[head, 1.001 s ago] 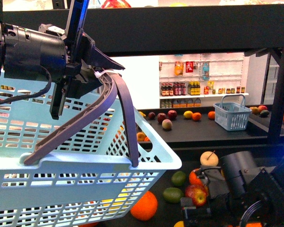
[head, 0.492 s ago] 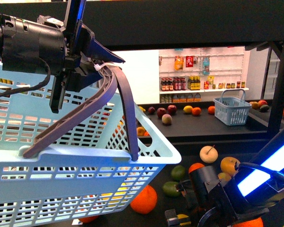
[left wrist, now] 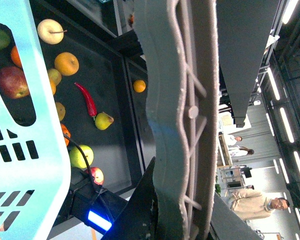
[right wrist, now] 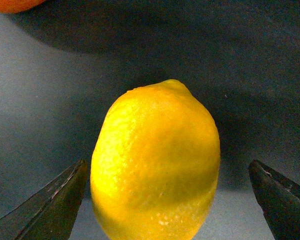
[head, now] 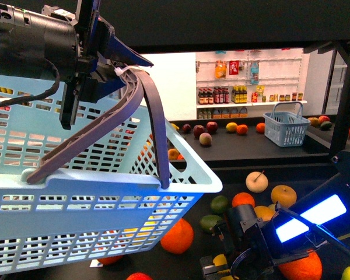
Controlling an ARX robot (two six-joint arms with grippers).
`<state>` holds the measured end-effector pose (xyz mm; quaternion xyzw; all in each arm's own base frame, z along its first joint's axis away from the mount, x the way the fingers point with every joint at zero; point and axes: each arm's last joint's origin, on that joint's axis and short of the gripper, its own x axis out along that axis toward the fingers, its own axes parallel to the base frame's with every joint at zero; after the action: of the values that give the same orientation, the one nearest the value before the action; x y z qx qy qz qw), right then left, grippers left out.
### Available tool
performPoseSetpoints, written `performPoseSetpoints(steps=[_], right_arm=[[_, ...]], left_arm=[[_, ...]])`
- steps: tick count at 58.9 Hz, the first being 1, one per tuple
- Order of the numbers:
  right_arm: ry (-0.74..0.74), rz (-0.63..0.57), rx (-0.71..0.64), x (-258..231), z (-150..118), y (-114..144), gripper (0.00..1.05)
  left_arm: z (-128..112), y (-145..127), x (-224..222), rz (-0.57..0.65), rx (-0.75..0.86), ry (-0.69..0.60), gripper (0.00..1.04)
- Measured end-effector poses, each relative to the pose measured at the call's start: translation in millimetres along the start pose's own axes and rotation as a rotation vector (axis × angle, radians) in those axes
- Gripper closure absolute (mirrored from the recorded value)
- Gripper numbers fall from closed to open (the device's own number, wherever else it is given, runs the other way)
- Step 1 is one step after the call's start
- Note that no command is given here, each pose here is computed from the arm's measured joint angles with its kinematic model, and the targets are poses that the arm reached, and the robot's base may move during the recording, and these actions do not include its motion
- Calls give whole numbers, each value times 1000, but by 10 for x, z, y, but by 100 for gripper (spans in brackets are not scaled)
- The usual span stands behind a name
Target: Pick lemon from shelf
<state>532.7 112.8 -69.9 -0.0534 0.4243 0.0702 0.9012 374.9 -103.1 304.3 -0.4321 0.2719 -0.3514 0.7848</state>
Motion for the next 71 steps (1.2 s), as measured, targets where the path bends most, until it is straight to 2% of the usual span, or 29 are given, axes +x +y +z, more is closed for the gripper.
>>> performPoseSetpoints(steps=[7, 18, 22, 33, 40, 48, 58, 64, 71], right_arm=[[4, -1, 1, 61, 13, 23, 9], [13, 1, -3, 78, 11, 53, 34], [16, -2, 2, 80, 3, 52, 39], [23, -13, 29, 9, -22, -17, 40], [0, -36, 59, -153, 0, -198, 40], [-80, -44, 102, -506, 178, -482, 40], [-207, 14, 193, -1183, 521, -840, 40], [-303, 114, 259, -1773, 763, -989, 40], [-409, 282, 312, -2423, 1046, -988, 41]], left_arm=[[0, 0, 0, 0, 0, 0, 95], [0, 0, 0, 0, 0, 0, 95], [0, 0, 0, 0, 0, 0, 95], [0, 0, 0, 0, 0, 0, 95], [0, 0, 0, 0, 0, 0, 95], [0, 0, 0, 0, 0, -1, 95], [0, 0, 0, 0, 0, 0, 95], [0, 0, 0, 0, 0, 0, 95], [0, 0, 0, 0, 0, 0, 95]])
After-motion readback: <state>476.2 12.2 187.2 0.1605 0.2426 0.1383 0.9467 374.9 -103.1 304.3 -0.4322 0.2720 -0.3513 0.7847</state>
